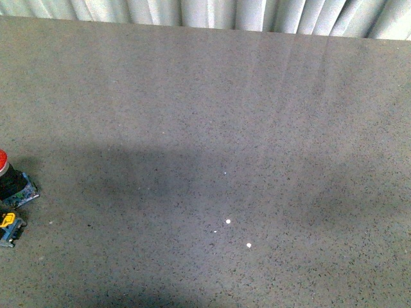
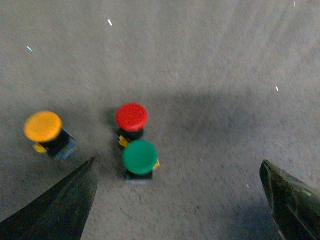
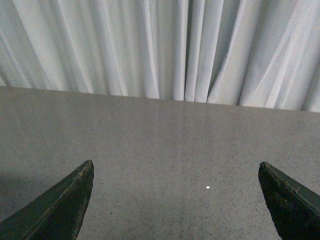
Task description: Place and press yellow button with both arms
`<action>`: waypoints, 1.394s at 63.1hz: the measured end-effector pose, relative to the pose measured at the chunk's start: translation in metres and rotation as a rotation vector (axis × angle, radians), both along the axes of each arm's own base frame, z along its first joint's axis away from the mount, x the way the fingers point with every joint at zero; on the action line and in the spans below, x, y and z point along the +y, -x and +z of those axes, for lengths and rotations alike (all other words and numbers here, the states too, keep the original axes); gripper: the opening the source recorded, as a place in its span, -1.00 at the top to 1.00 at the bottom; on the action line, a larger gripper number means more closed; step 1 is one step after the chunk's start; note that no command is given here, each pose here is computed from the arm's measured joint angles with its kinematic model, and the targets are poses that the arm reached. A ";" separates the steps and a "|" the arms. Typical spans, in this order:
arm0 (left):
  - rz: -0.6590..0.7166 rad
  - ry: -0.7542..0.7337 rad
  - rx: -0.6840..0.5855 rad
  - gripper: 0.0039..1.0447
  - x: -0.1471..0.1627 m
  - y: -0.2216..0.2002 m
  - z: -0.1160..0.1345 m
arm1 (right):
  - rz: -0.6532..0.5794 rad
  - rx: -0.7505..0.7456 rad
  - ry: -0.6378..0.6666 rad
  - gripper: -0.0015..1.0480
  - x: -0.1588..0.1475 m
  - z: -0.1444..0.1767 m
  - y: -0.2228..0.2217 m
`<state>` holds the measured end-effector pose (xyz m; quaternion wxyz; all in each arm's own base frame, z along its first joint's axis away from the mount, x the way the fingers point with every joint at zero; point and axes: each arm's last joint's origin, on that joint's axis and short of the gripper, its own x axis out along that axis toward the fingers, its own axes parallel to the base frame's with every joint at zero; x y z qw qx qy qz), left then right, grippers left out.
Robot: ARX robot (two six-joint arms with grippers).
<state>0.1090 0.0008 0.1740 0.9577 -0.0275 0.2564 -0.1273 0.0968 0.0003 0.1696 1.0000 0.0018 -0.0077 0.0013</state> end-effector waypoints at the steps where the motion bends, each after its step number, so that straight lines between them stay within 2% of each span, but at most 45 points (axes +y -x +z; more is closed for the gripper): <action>1: -0.004 -0.001 0.024 -0.83 0.001 -0.004 0.001 | 0.000 0.000 0.000 -0.82 0.000 0.000 0.000; 6: -0.009 -0.024 0.048 -0.83 0.006 -0.023 0.005 | 0.000 0.000 0.000 -0.82 0.000 0.000 0.000; 13: 0.068 -0.090 0.048 -0.83 0.026 -0.054 0.002 | -0.001 0.000 0.000 -0.82 0.000 0.000 0.000; 22: 0.162 -0.144 0.110 -0.83 0.062 -0.087 -0.022 | -0.001 0.000 0.000 -0.82 0.000 0.000 0.000; 28: 0.188 -0.152 0.164 -0.83 0.074 -0.092 -0.038 | -0.001 0.000 0.000 -0.82 0.000 0.000 0.000; 36: 0.207 -0.165 0.179 -0.83 0.086 -0.099 -0.048 | -0.001 0.000 0.000 -0.82 0.000 0.000 0.000; 62: 0.175 -0.174 0.184 -0.83 0.096 -0.127 -0.054 | -0.001 0.000 0.000 -0.82 0.000 0.000 0.000; 88: 0.171 -0.181 0.214 -0.83 0.098 -0.136 -0.064 | -0.001 0.000 0.000 -0.82 0.000 0.000 0.000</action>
